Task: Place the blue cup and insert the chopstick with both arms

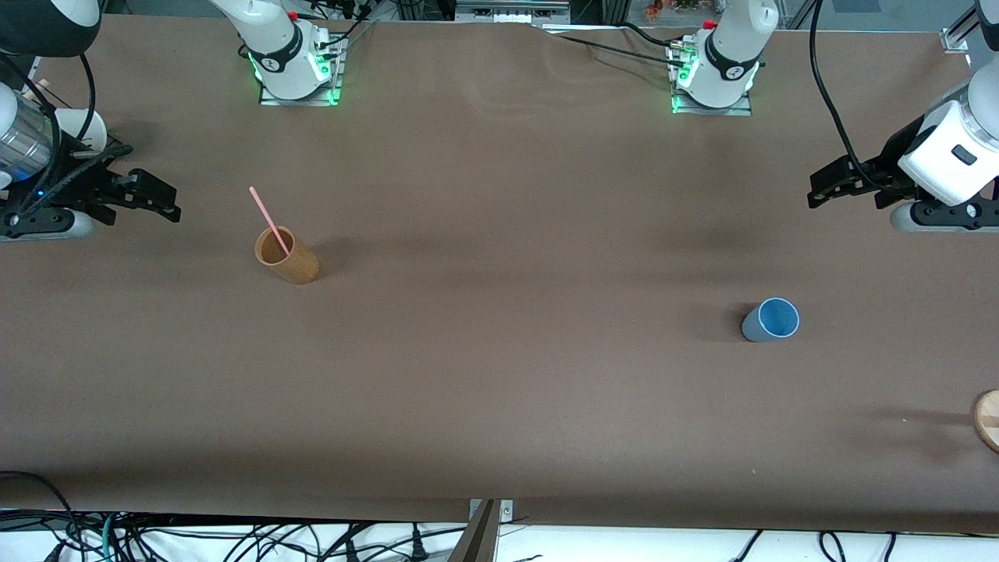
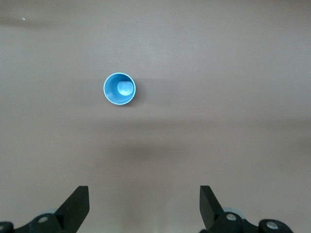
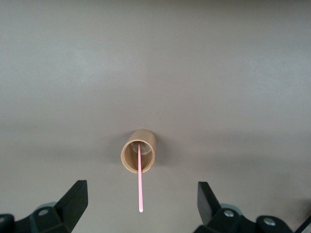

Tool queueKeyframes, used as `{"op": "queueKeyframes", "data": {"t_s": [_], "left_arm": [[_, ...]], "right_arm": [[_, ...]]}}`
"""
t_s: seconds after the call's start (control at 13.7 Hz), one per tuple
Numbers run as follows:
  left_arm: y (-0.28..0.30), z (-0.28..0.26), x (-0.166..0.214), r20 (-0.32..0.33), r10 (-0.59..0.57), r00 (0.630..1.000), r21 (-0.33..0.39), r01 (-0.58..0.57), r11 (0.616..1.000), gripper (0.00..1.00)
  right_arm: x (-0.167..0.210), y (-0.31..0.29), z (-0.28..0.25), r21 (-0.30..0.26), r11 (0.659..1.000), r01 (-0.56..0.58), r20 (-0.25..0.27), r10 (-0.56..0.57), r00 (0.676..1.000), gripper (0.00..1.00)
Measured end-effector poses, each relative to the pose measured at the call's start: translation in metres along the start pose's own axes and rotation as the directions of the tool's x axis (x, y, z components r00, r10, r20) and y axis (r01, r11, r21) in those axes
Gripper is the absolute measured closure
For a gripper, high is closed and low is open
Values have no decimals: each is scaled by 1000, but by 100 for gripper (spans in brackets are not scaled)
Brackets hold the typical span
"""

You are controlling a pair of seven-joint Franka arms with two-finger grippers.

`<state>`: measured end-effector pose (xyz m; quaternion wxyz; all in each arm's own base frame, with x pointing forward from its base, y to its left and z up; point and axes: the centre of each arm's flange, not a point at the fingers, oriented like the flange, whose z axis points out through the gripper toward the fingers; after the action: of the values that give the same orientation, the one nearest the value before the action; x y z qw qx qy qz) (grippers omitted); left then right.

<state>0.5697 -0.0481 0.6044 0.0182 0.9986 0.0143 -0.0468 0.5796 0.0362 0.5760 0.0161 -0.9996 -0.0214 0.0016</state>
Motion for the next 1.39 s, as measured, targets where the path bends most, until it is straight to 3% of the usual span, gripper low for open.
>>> {"op": "queueKeyframes", "data": {"t_s": [0.29, 0.88, 1.39], "left_arm": [[0, 0, 0, 0, 0, 1000, 0, 0, 1000, 0], [0, 2, 1, 4, 0, 1000, 0, 0, 1000, 0], [-4, 14, 9, 24, -8, 1000, 2, 8, 1000, 0]], "right_arm": [[-2, 1, 23, -1, 1000, -1, 39, 1, 999, 0], [-5, 0, 25, -1, 1000, -1, 39, 1, 999, 0], [-18, -12, 58, -4, 1000, 20, 89, -20, 996, 0]]}}
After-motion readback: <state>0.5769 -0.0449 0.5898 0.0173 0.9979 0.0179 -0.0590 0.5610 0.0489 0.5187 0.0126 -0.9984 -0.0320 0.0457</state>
